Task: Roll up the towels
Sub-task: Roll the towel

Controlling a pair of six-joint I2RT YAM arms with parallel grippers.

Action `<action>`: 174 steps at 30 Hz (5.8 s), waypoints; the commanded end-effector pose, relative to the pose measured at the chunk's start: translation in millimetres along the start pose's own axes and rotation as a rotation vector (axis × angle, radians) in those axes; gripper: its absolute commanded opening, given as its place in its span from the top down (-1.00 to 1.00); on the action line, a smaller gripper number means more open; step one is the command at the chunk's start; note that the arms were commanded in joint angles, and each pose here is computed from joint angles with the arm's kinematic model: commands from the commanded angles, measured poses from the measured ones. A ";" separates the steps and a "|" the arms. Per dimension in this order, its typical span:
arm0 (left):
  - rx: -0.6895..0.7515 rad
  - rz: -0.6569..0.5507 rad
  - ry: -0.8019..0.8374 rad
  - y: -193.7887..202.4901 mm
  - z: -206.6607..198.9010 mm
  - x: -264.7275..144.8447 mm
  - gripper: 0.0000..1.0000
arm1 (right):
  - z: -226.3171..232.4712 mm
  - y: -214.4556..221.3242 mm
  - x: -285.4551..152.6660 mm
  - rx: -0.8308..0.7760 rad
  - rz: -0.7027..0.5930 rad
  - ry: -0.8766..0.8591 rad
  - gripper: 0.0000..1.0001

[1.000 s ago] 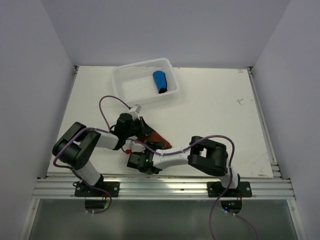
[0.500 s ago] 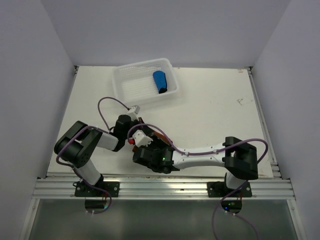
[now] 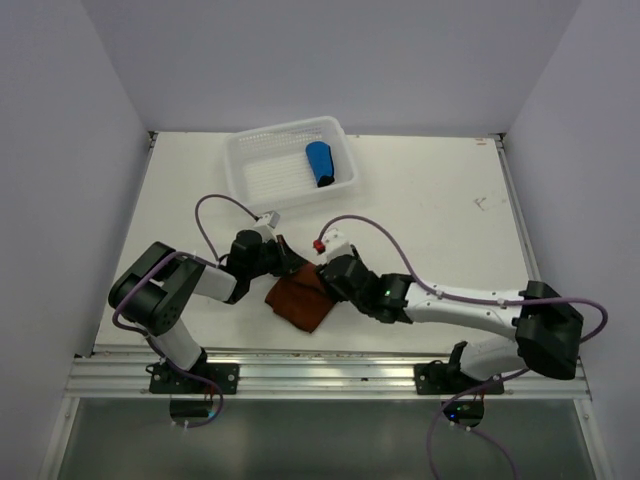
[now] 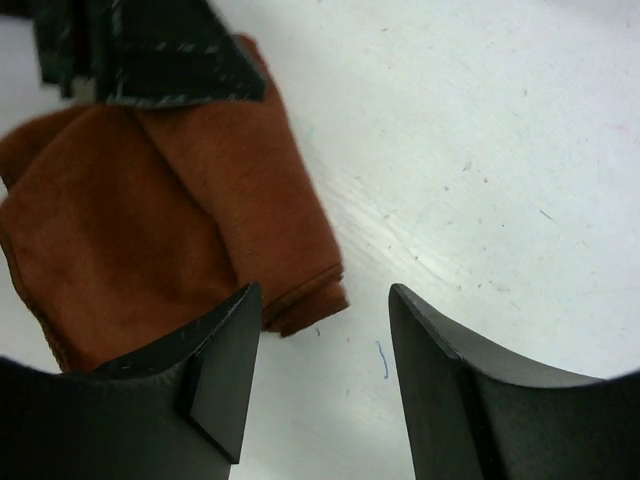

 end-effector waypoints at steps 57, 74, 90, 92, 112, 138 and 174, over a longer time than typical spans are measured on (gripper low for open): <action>0.064 -0.140 -0.149 -93.9 -51.2 -27.3 1.00 | -20.9 24.0 31.5 0.212 0.051 -0.064 1.00; 0.009 -0.118 -0.078 -91.0 -65.7 -31.9 1.00 | 14.5 19.2 26.6 -0.248 -0.024 0.298 1.00; -0.005 -0.061 0.039 -64.6 -90.8 -32.7 1.00 | 71.8 15.8 21.7 -0.527 -0.035 0.422 1.00; -0.011 -0.030 0.029 -49.8 -84.5 -32.0 1.00 | 75.2 17.2 23.0 -0.547 -0.029 0.427 1.00; -0.078 0.086 -0.170 30.2 -11.1 -40.4 1.00 | 88.7 22.8 22.9 -0.467 -0.007 0.334 0.39; -0.129 0.101 -0.249 60.6 17.1 -59.8 1.00 | 42.4 -8.6 -0.1 0.343 -0.032 -0.234 -0.16; -0.088 0.042 -0.298 47.0 18.1 -64.4 1.00 | 55.5 81.1 26.8 0.297 0.269 -0.609 0.03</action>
Point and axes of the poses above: each gripper's point midway between its finger pads, its own x axis out along the fingers, its own z axis along the line the jaws close on, y = z × x, the point moved 5 cm from there along -x, back along the fingers, and after that the axes turned 3 degrees about -x, right-handed, at the moved point
